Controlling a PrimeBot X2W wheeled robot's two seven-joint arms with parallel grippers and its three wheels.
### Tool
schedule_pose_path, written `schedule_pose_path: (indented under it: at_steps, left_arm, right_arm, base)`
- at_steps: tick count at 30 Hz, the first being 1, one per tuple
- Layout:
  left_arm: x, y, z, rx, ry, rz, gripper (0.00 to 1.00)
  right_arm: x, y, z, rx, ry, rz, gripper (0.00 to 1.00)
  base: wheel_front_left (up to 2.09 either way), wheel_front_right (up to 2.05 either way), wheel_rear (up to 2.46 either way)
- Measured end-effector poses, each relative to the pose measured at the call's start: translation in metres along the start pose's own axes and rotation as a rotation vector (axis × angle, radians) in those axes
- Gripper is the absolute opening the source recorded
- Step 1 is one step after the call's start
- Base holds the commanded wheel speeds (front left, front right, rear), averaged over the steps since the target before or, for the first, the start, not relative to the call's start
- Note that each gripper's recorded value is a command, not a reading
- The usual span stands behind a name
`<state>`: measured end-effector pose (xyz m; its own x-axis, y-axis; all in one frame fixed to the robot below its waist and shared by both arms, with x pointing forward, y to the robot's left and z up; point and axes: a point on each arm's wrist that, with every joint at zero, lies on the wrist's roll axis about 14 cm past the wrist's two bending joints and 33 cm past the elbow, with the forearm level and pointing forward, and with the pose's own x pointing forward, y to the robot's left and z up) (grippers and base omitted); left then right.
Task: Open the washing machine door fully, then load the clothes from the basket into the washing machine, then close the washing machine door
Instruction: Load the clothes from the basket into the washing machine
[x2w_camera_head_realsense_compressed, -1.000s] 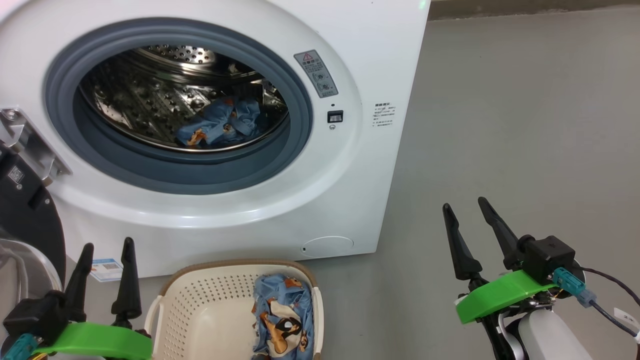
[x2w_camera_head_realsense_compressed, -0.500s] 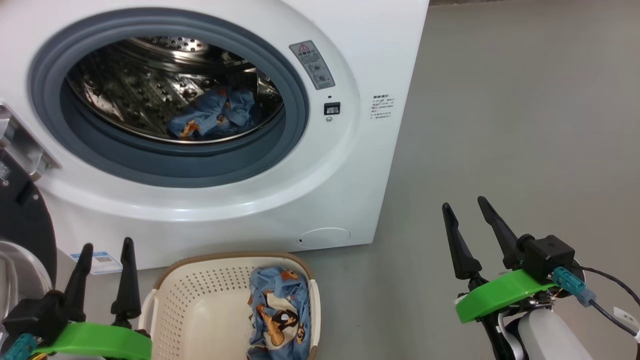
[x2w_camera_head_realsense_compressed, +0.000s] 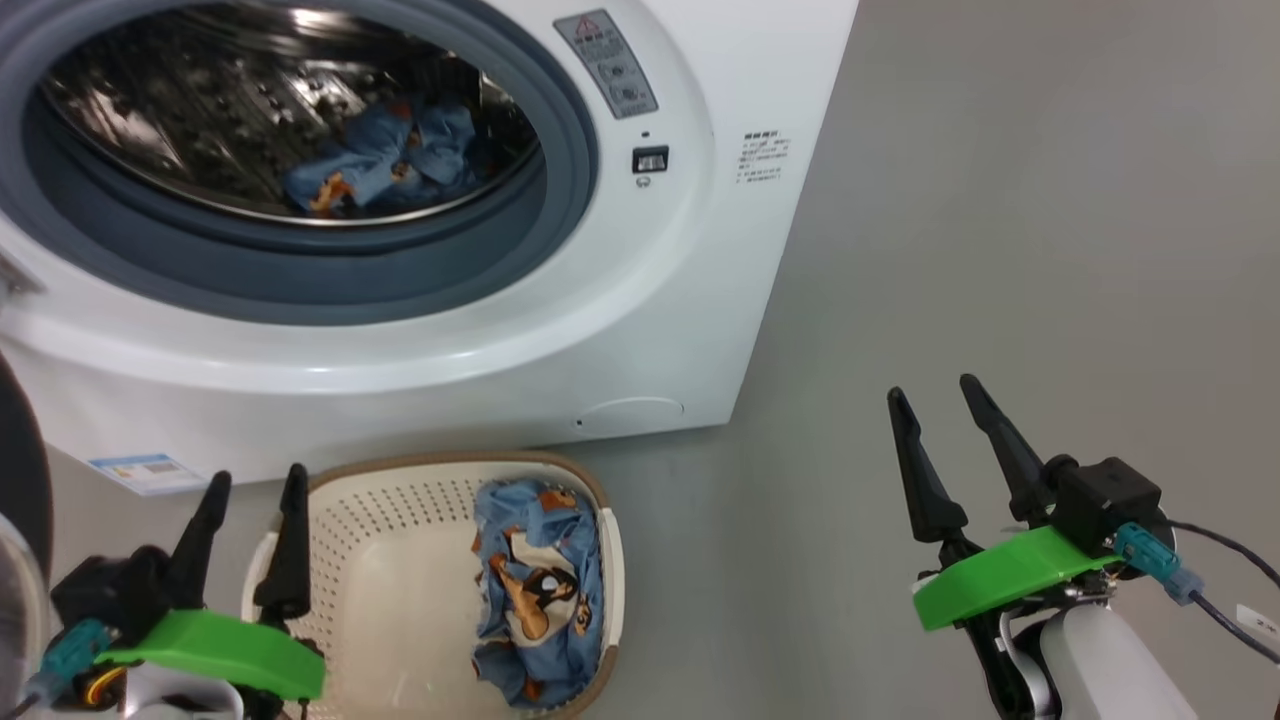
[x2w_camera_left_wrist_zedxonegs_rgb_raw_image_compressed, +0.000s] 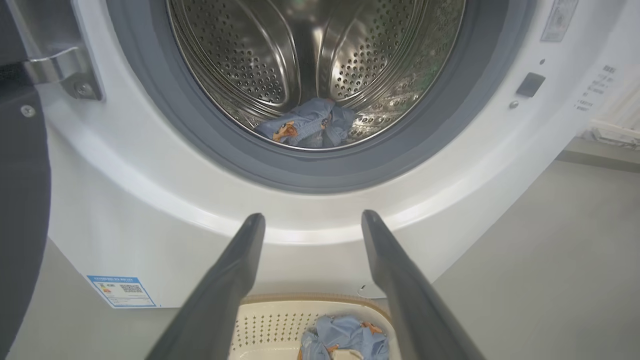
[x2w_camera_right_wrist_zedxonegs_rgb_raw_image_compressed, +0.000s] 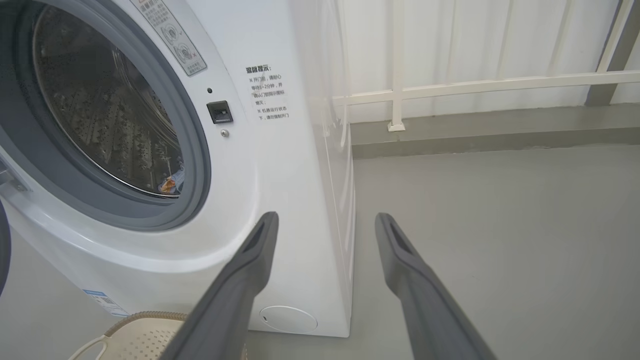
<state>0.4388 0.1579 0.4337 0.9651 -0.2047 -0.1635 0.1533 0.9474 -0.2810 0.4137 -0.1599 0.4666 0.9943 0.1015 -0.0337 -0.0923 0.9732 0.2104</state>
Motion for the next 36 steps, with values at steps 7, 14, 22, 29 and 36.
schedule_pose_path:
  at_steps: [7,14,22,29,36]
  left_arm:
    - [0.022,0.0,-0.044,-0.011,0.147,-0.04,1.0]
    - [0.039,0.004,-0.088,-0.006,0.277,-0.064,1.0]
    - [0.045,0.002,-0.151,0.025,0.494,-0.124,1.0]
    - [0.045,-0.005,-0.206,0.035,0.687,-0.213,1.0]
    - [0.049,-0.008,-0.246,0.063,0.814,-0.288,1.0]
  right_arm:
    - [0.017,-0.007,-0.007,-0.003,0.009,-0.008,1.0]
    - [0.027,-0.015,-0.023,0.003,0.041,-0.025,1.0]
    - [0.036,-0.024,-0.043,0.024,0.081,-0.043,1.0]
    - [0.045,-0.035,-0.066,0.034,0.123,-0.067,1.0]
    - [0.054,-0.042,-0.085,0.034,0.155,-0.074,1.0]
  base:
    - [0.0,0.0,0.0]
    - [0.0,0.0,0.0]
    - [0.0,0.0,0.0]
    - [0.0,0.0,0.0]
    - [0.0,0.0,0.0]
